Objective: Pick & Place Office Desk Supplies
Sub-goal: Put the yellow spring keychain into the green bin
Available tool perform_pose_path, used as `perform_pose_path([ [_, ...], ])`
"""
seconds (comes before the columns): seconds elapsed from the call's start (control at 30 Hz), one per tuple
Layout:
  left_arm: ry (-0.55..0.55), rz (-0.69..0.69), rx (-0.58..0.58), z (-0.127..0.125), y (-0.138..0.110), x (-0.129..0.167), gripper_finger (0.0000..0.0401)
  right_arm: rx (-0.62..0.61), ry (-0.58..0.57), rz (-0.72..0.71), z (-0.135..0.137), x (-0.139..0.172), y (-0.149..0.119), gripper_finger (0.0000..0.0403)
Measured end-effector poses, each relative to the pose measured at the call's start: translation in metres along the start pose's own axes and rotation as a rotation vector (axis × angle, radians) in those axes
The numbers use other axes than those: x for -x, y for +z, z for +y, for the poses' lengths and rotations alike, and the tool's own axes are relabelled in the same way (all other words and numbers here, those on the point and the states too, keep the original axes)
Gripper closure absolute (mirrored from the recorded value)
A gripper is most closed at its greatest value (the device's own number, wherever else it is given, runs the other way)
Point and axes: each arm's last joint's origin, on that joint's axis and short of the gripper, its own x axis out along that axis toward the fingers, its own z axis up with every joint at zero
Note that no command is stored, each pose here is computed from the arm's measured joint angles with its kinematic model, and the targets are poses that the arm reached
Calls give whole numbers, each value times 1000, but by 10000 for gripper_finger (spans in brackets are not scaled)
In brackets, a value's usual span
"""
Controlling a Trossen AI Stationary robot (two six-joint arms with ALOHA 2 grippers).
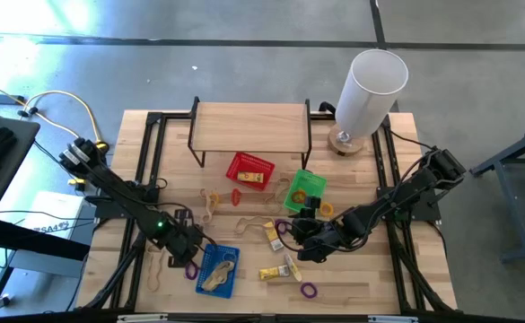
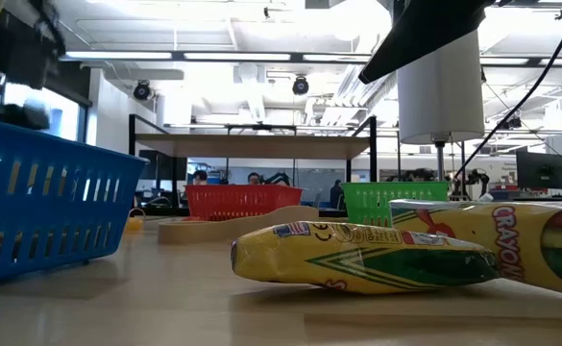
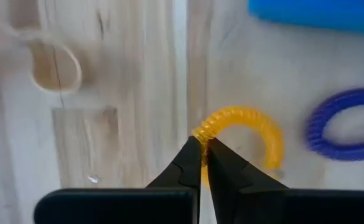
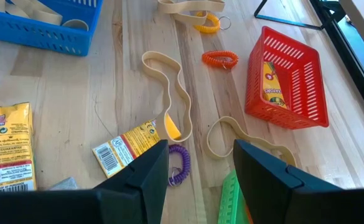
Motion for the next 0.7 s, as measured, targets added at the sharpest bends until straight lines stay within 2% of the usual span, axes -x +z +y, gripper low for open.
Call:
perform_pose_path([
  [0.17, 52, -49, -57, -6, 18, 27, 398, 0, 0, 0, 0, 0, 0, 235],
  [0.27, 118, -80, -101, -8, 28, 47, 399, 0, 0, 0, 0, 0, 0, 235],
  [0.5, 348, -335, -178, -9, 56, 87, 399, -15, 7, -19, 1, 0, 2, 235],
  [0.6, 444, -447, -178, -6, 67, 91, 399, -49, 25, -69, 3, 0, 8, 235],
  [0.7, 476, -533, -170, -3, 81, 92, 399, -88, 53, -155, 5, 2, 18, 235],
])
